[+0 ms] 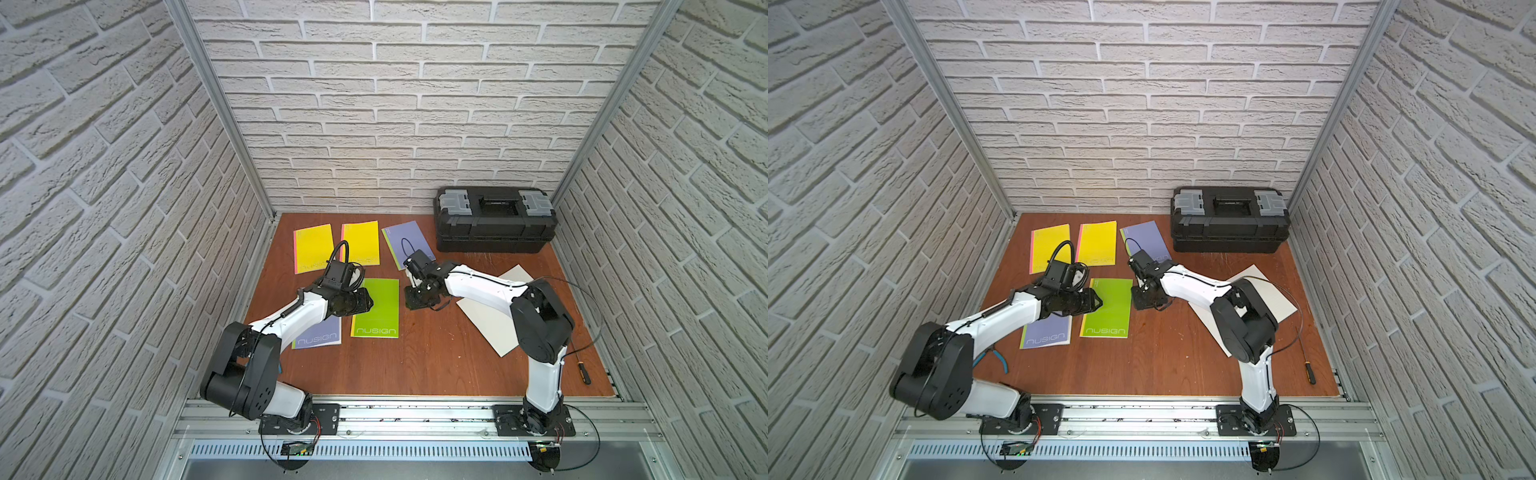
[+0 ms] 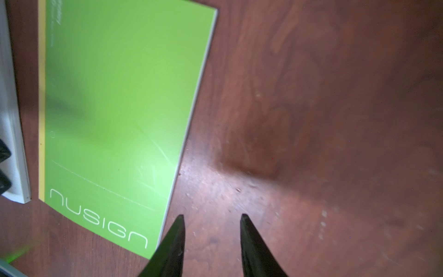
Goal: Close the notebook
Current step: Move the notebook to the center of the board.
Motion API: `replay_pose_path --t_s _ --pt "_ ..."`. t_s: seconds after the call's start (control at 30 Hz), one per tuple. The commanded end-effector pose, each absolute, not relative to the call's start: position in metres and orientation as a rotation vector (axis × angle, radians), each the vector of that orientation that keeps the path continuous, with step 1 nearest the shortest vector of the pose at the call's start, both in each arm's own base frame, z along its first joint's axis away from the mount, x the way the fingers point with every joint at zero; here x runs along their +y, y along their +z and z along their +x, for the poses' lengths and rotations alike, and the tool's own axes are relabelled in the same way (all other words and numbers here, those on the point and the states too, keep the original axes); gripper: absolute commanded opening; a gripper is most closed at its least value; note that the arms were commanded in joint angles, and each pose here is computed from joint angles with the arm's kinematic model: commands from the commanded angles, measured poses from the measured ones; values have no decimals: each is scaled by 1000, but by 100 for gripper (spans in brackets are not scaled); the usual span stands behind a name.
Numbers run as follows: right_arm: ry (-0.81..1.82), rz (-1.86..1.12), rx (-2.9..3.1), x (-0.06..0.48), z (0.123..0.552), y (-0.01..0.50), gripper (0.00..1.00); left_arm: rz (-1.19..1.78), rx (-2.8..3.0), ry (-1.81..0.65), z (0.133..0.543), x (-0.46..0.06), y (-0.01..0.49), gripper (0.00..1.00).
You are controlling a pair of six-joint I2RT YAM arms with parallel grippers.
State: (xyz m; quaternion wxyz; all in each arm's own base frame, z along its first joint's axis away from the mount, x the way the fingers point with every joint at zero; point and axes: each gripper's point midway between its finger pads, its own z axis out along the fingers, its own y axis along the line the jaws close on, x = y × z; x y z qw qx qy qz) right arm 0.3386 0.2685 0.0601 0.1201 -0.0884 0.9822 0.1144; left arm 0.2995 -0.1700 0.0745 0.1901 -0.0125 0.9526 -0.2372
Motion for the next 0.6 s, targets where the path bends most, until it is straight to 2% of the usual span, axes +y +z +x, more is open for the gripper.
replay_pose_path --t_s 0.0,0.33,0.57 --pt "235 -226 2834 232 340 80 39 9 2632 -672 305 -176 92 41" --pt "30 -15 2852 127 331 84 41 63 2598 -717 301 -198 100 42" --pt "10 232 2858 61 323 77 43 81 2589 -734 299 -204 103 42"
